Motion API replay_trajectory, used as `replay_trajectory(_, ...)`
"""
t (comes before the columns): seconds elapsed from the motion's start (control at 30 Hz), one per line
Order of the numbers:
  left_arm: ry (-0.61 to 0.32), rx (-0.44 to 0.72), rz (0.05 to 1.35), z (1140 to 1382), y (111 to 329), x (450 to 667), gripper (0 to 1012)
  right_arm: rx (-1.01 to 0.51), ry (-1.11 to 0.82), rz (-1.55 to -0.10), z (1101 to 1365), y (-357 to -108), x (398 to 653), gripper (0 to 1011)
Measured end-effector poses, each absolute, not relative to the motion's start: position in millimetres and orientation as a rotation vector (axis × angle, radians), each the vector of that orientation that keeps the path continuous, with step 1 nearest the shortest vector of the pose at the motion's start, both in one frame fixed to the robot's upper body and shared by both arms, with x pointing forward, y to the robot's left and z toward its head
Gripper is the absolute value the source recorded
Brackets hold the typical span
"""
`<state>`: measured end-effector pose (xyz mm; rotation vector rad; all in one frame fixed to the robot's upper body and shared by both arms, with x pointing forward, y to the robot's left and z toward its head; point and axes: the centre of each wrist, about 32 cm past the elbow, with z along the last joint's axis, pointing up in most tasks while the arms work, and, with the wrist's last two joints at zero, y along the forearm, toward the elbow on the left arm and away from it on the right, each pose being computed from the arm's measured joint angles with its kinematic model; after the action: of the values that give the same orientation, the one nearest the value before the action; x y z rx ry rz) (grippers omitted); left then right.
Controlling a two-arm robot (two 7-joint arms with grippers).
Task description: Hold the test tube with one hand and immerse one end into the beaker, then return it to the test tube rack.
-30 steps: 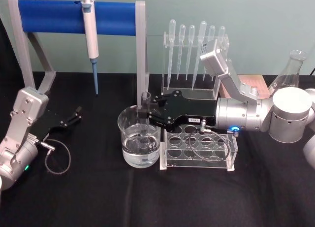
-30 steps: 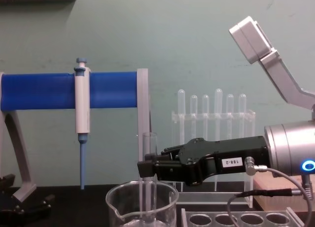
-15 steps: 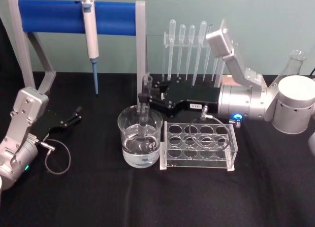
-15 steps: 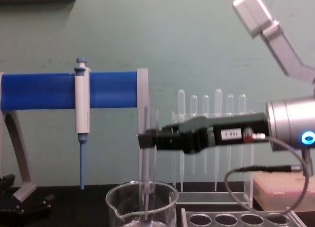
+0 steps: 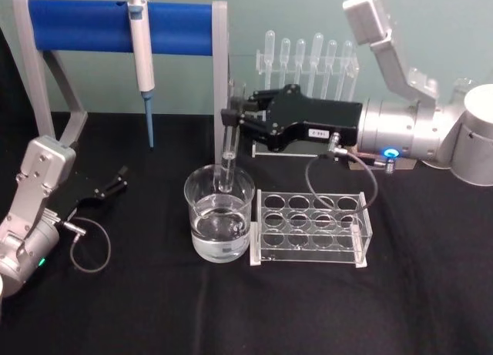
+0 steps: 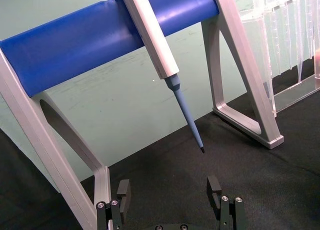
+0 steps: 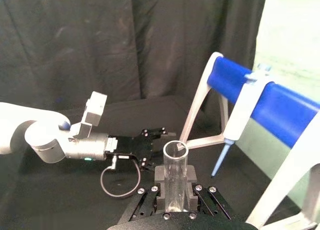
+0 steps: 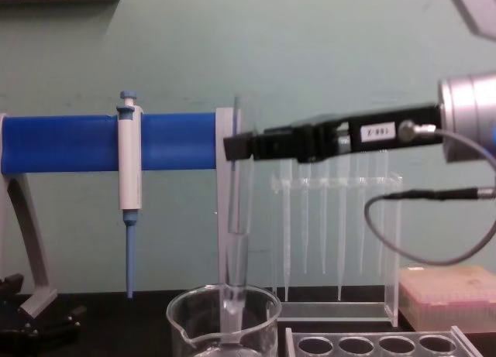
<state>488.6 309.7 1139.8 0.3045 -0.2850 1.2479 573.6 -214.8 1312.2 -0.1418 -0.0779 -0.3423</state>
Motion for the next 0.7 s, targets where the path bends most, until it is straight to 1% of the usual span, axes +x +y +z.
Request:
replay_trajectory(0.23, -0.285, 0.304, 1.248, 1139.8, 309.7, 488.6, 1000, -0.137, -0.105, -0.367, 1328.1, -222.9, 566.2, 238)
replay_trajectory(0.47, -0.285, 0.304, 1.248, 1139.8, 309.7, 488.6, 1000, -0.141, -0.133, -0.394, 1343.2, -238.7, 552.3, 238)
replay_trajectory(0.6, -0.285, 0.304, 1.248, 1139.8, 309.7, 488.6, 1000, -0.146, -0.136, -0.412, 1343.6, -249.4, 543.1, 238)
replay_trajectory(0.7, -0.285, 0.304, 1.248, 1139.8, 309.7, 488.6, 1000, -0.151, -0.135, -0.427, 1339.2, -258.0, 533.6, 238)
